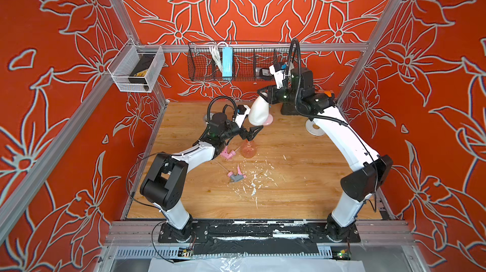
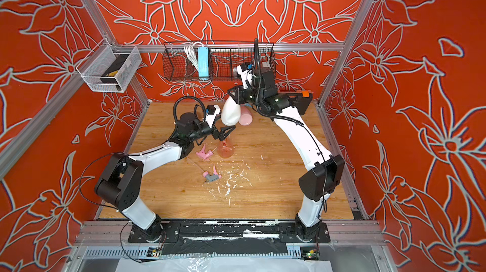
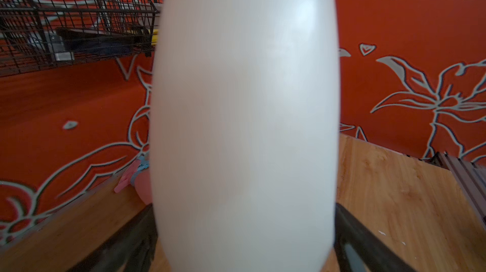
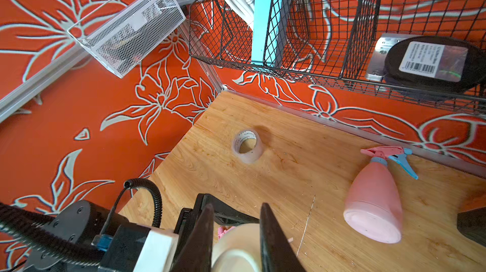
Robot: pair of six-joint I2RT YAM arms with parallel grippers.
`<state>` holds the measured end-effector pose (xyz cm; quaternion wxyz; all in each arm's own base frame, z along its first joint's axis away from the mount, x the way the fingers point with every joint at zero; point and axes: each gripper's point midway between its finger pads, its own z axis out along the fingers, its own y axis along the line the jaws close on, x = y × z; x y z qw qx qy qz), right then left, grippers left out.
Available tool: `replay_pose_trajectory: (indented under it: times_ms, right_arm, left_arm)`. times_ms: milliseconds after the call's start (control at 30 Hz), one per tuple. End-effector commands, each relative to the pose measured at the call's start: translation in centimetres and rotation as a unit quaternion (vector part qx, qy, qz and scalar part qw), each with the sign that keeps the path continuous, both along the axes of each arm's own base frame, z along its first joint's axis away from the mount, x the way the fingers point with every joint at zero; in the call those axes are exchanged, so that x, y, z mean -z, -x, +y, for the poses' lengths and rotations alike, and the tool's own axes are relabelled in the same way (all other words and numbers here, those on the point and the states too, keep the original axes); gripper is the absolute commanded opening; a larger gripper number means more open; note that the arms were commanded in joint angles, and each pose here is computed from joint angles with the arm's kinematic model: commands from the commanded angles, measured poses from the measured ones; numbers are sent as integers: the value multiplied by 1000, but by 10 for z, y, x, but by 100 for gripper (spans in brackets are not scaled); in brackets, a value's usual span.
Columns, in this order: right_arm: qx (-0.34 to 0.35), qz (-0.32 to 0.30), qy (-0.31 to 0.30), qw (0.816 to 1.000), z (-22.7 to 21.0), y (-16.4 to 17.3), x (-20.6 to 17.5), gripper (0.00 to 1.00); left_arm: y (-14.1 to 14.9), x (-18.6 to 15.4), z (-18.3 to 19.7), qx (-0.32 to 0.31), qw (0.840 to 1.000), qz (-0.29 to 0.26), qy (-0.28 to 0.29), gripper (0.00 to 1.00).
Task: Attach spray nozzles to spray bottles
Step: Pick up the spray bottle from the center of the board.
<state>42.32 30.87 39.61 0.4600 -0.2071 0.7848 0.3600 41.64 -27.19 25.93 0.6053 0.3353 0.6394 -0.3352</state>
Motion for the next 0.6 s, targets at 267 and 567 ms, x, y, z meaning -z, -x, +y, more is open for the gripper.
replay_pose_trajectory:
  times_ms: [267, 567]
  right_arm:
    - [-20, -11, -11, 1000, 8, 13, -11, 5]
    - [-19, -6, -7, 1000, 7, 14, -4, 7]
  left_arm:
    - [2, -21, -5, 15, 999, -39, 16, 89]
    - [5, -17, -10, 36, 999, -7, 13, 78]
